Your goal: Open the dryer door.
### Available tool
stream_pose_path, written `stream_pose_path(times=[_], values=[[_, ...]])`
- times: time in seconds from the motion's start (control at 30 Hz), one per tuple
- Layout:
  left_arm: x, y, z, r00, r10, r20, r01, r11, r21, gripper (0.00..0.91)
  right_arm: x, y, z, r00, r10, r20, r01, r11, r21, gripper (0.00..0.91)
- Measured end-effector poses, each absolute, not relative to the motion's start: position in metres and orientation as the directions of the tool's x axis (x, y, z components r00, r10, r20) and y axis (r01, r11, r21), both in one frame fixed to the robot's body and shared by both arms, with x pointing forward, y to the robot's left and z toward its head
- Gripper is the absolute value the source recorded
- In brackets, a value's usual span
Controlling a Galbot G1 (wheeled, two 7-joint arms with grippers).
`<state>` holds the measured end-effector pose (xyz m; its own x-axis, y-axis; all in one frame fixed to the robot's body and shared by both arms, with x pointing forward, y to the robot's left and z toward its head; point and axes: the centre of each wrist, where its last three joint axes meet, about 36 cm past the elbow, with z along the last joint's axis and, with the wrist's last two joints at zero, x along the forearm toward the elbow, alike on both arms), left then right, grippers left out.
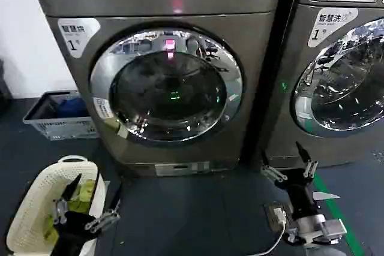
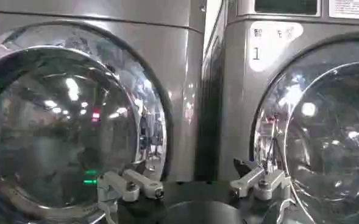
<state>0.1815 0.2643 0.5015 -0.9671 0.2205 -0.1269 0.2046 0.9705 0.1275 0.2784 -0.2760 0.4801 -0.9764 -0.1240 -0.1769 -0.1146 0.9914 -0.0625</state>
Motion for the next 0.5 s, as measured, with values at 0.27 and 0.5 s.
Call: stream_pose_path(times=[0.27,0.5], values=[[0.184,0.263,0.502,-0.981,0.188,-0.043,0.182,0.976,0.123,0.907,0.306,-0.285,0.492,-0.939,-0.311,-0.146,-0.317,0.948,0.022,0.907],[0.184,0.258,0.509,-0.985,0.165,-0.048,0.156,0.976,0.154,0.907,0.35,-0.274,0.492,-0.881,-0.453,-0.133,-0.454,0.891,-0.026,0.907]])
